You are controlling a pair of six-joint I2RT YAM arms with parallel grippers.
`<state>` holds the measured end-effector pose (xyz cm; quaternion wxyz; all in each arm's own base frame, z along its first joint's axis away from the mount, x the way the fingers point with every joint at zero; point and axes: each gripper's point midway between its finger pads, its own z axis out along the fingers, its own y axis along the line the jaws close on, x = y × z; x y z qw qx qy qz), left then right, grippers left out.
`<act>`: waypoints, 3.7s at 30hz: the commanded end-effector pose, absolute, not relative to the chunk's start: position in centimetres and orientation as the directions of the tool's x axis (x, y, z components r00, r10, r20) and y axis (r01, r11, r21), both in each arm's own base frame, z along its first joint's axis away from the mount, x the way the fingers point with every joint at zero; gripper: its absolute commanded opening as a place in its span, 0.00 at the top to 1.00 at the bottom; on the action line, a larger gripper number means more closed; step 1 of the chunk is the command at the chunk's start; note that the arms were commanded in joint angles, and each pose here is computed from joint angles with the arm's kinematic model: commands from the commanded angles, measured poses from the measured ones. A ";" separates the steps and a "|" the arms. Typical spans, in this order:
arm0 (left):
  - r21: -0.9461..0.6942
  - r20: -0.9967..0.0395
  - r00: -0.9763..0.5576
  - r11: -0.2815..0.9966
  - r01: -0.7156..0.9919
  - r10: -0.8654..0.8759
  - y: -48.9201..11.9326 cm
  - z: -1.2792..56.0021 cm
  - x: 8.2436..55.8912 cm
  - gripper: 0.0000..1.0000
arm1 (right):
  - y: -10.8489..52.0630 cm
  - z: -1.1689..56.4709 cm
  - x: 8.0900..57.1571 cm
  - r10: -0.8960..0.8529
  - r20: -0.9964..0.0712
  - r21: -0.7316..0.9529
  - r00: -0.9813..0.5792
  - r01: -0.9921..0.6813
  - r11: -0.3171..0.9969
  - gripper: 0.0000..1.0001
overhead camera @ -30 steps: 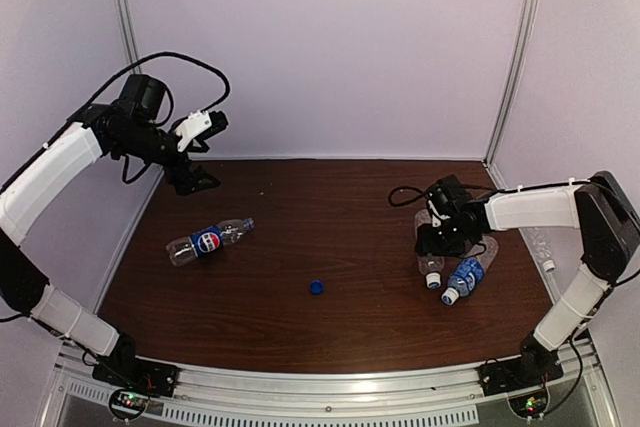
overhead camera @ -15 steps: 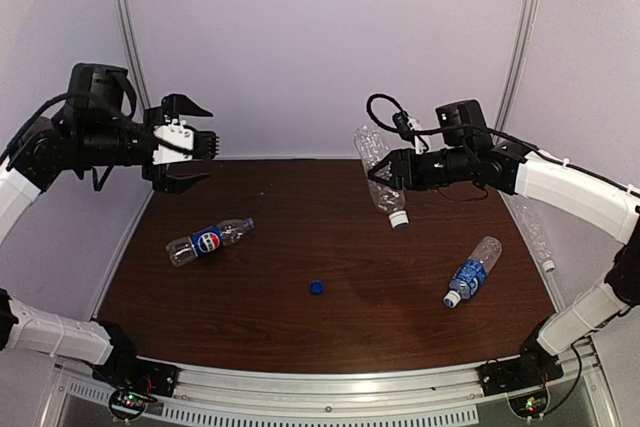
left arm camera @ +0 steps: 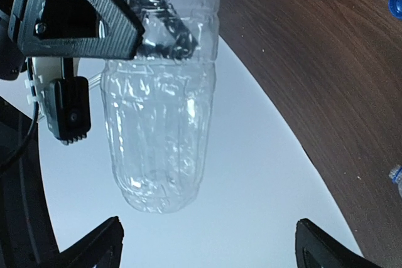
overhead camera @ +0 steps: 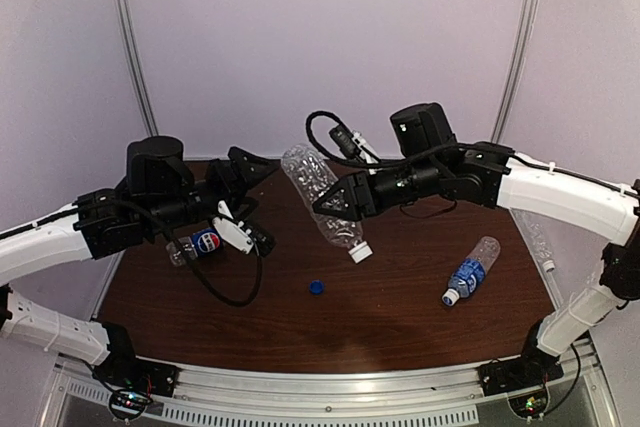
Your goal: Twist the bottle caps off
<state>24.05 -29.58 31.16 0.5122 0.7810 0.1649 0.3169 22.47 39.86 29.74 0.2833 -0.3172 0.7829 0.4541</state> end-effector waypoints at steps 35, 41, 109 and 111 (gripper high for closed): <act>0.903 0.370 0.723 -0.409 -0.132 0.583 -30.7 31.2 23.9 0.53 | 46.4 32.0 19.7 -0.316 -0.797 0.452 -0.515 -0.855 0.255 0.39; 0.938 0.189 0.687 -0.337 0.086 0.702 -29.4 30.6 24.6 0.56 | 44.4 34.4 21.1 -0.243 -0.851 0.381 -0.466 -0.866 0.325 0.00; 0.793 -0.452 0.323 0.209 0.572 0.832 -25.3 32.7 28.8 0.64 | 40.3 39.6 24.8 0.124 -0.801 0.587 -0.586 -0.727 0.357 0.57; 0.795 -0.447 0.325 0.204 0.571 0.833 -25.2 32.6 28.7 0.65 | 40.3 39.8 24.8 0.127 -0.803 0.586 -0.583 -0.729 0.353 0.53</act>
